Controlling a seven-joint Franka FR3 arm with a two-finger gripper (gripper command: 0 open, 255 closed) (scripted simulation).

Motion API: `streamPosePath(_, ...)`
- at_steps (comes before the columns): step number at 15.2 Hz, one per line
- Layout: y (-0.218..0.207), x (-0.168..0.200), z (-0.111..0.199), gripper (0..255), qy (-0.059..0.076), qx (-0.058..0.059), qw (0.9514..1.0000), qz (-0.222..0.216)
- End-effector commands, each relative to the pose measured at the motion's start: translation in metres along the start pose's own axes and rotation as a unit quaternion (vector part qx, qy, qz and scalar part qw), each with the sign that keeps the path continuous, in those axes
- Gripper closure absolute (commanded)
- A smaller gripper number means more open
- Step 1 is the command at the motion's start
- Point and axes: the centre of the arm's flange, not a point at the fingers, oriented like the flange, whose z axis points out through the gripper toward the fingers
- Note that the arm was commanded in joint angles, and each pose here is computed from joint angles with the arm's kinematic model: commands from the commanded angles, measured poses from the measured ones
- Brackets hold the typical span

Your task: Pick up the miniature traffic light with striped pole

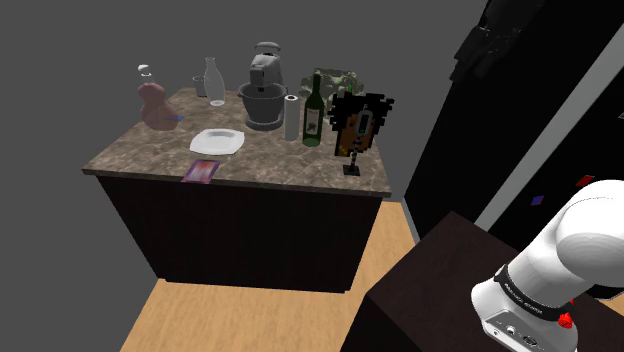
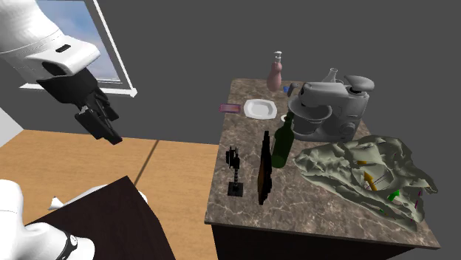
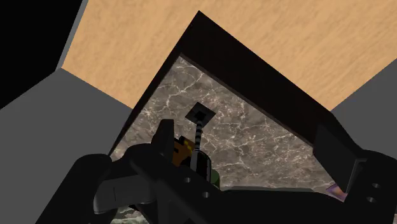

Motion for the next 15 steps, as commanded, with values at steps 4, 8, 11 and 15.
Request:
streamPosePath(4,-0.006,0.038,0.022,0,-0.017,-0.004,0.999,0.041)
streamPosePath(8,-0.009,0.088,0.053,0,-0.04,-0.009,0.9946,0.095)
streamPosePath(11,-0.008,0.124,0.078,0,-0.056,-0.013,0.989,0.136)
streamPosePath(15,-0.001,0.171,0.113,0,-0.079,-0.019,0.9786,0.189)
